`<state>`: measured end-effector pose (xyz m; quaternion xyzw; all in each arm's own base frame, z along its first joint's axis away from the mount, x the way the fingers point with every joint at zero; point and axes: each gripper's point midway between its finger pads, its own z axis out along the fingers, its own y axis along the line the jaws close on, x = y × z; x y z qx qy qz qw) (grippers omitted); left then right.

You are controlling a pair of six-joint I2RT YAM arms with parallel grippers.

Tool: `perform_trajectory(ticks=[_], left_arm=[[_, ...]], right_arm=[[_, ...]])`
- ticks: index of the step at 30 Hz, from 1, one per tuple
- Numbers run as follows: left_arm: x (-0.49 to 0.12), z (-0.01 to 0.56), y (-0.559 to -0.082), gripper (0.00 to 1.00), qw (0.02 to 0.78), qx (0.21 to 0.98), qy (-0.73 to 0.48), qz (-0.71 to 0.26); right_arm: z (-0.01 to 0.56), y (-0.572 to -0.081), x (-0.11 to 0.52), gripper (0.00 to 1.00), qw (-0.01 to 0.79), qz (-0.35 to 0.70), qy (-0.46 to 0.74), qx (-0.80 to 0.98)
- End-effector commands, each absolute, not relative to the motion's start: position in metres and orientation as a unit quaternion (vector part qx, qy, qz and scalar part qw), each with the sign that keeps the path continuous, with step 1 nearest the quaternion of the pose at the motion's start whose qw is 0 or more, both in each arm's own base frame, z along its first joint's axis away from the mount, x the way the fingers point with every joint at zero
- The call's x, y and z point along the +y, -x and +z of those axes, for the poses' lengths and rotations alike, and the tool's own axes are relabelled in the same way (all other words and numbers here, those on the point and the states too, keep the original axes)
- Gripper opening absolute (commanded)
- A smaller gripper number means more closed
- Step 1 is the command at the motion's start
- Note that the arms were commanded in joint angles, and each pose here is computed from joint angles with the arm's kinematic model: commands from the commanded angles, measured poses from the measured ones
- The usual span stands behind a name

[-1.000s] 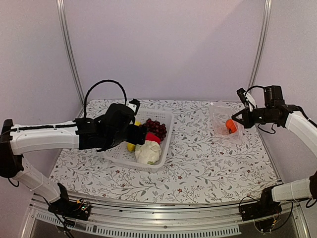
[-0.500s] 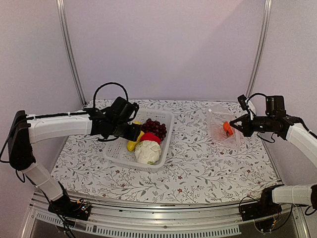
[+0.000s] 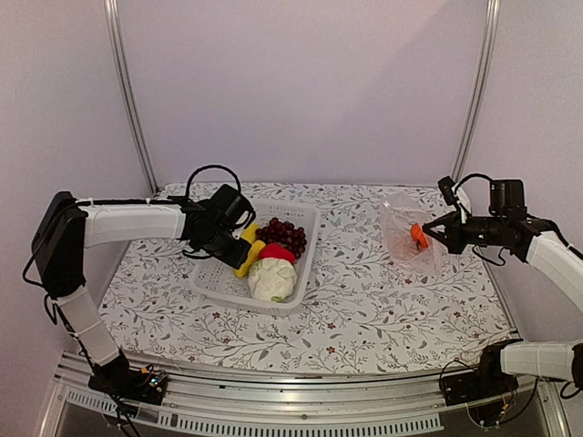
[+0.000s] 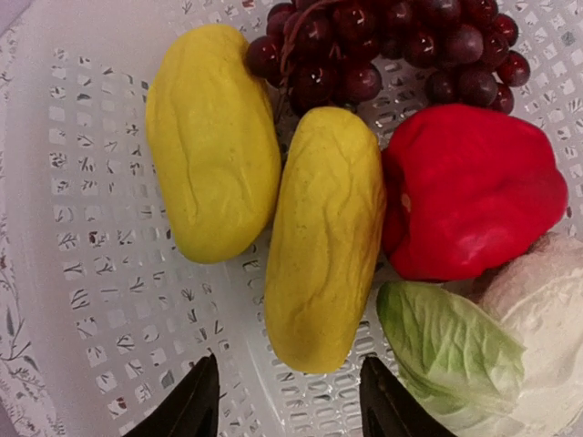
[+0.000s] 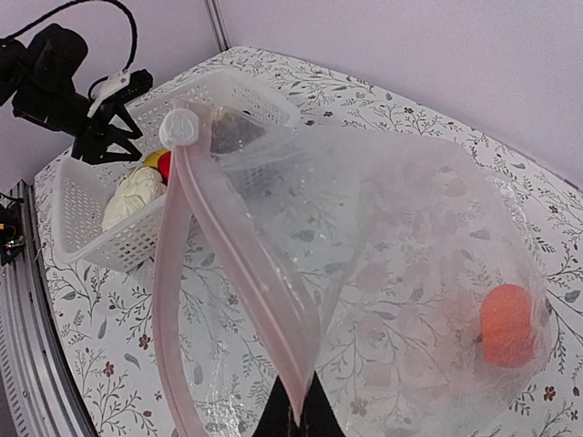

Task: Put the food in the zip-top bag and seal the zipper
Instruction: Pick up the fake fruit from the bin.

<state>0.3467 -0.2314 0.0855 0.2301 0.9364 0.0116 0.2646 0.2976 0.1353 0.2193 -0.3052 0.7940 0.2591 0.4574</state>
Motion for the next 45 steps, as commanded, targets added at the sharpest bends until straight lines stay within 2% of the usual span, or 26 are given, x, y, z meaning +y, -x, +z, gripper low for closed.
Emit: perform_trajectory(ticks=[1, 10, 30, 35, 40, 45], left_arm=[[-0.226, 0.071, -0.350, 0.52, 0.241, 0.938, -0.248, 0.023], [-0.226, 0.049, -0.351, 0.63, 0.220, 0.940, -0.259, 0.032], [-0.237, 0.030, -0.358, 0.59, 0.216, 0.939, -0.267, 0.017], [-0.237, 0.026, -0.357, 0.52, 0.212, 0.940, -0.267, 0.017], [-0.233, 0.033, -0.359, 0.39, 0.220, 0.939, -0.262, 0.030], [-0.226, 0.047, -0.358, 0.32, 0.231, 0.938, -0.255, 0.042]], right_arm=[[0.218, -0.295, 0.136, 0.00, 0.460, 0.264, 0.312, 0.788], [0.217, -0.294, 0.136, 0.00, 0.460, 0.264, 0.313, 0.788], [0.216, -0.293, 0.137, 0.00, 0.459, 0.266, 0.316, 0.787], [0.216, -0.292, 0.137, 0.00, 0.458, 0.266, 0.316, 0.787], [0.216, -0.292, 0.136, 0.00, 0.460, 0.264, 0.316, 0.787], [0.216, -0.292, 0.136, 0.00, 0.460, 0.262, 0.315, 0.787]])
